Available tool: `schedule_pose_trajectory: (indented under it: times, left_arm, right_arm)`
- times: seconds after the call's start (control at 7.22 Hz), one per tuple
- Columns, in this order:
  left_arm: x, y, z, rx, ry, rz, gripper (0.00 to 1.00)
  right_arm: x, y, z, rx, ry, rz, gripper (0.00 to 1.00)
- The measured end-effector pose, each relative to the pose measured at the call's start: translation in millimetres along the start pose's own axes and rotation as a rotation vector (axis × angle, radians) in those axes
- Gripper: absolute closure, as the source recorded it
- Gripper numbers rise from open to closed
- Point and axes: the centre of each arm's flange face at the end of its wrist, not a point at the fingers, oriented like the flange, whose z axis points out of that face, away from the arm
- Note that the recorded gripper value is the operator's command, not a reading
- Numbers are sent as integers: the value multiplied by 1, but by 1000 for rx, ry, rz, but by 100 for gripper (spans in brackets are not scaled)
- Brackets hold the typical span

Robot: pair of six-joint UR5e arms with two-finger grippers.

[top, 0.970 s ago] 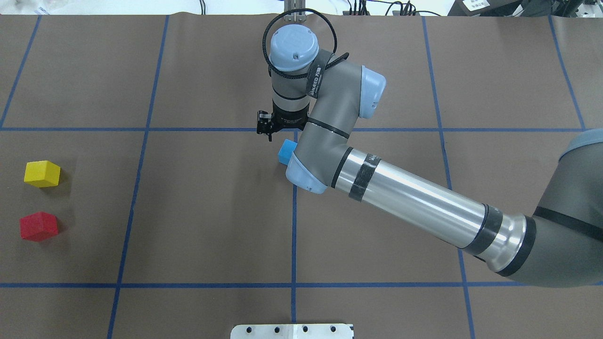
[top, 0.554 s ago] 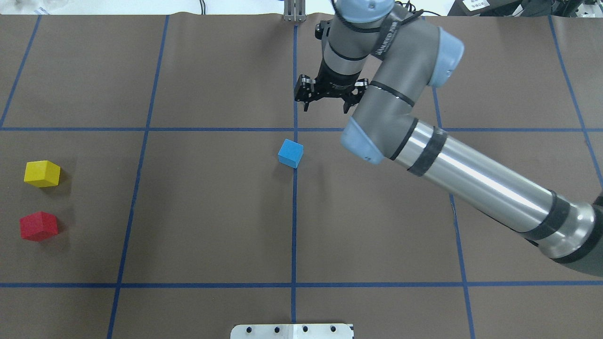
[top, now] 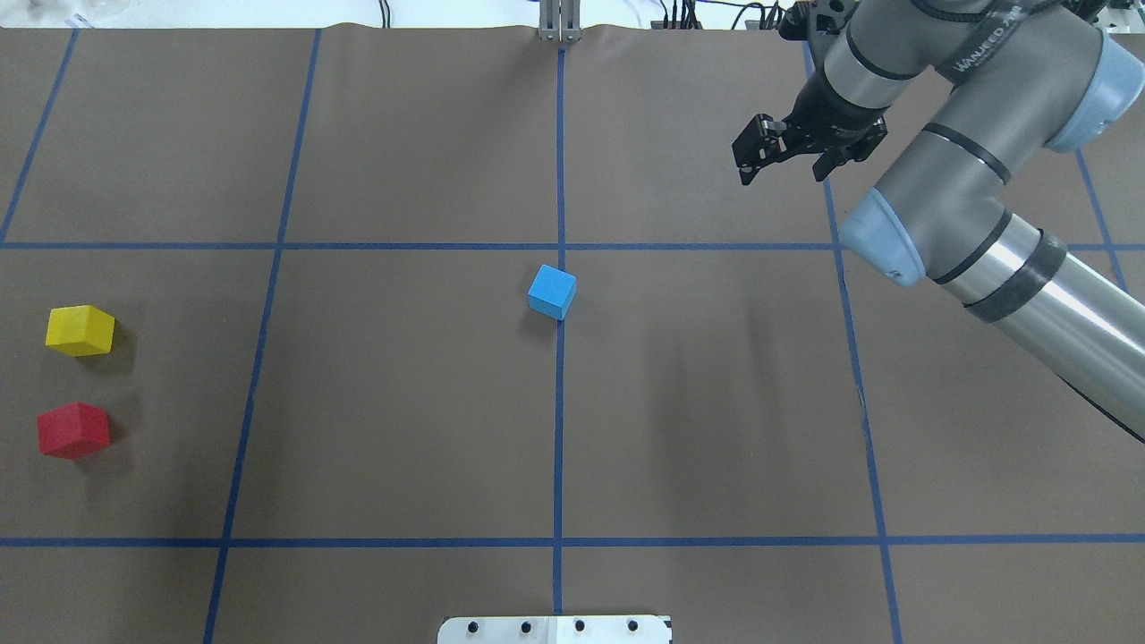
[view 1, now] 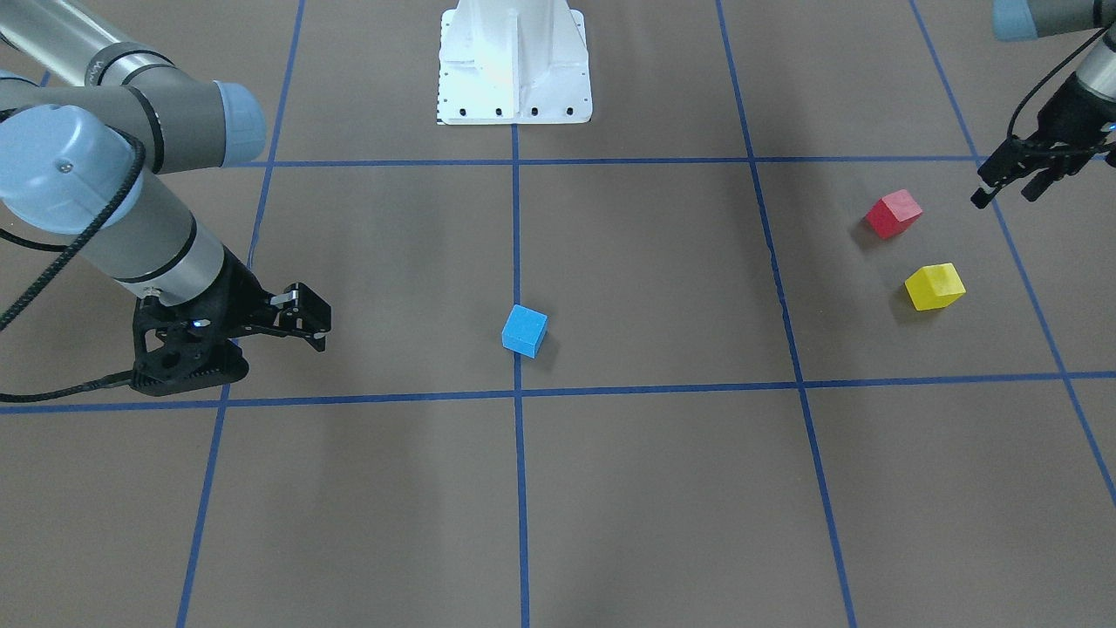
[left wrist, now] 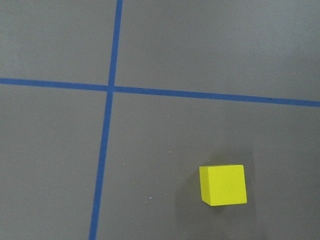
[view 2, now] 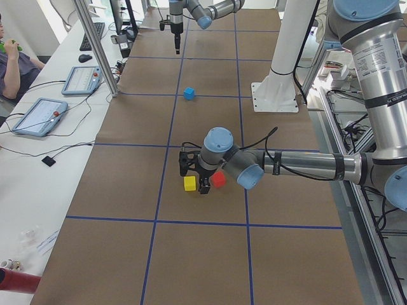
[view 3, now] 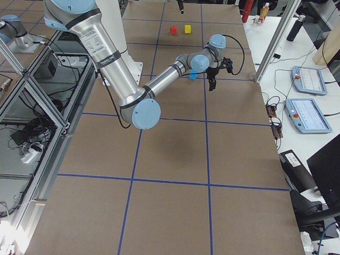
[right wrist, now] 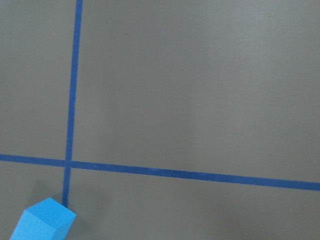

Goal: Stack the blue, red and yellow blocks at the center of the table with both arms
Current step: 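Raise the right gripper off the blue cube while the left gripper reaches the red cube, then lower the left gripper onto the red cube and close on it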

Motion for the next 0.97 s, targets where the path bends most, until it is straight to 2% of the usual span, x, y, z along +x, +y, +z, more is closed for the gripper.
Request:
schedule_pose_trajectory:
  times: [0.42, 0.97]
  left_arm:
    - [37, 43, 48, 16, -62, -19, 1]
    - [44, 66, 68, -7, -112, 11, 1]
  right_arm:
    - [25, 8, 0, -1, 14, -27, 1]
    - [29, 7, 4, -4, 25, -24, 1]
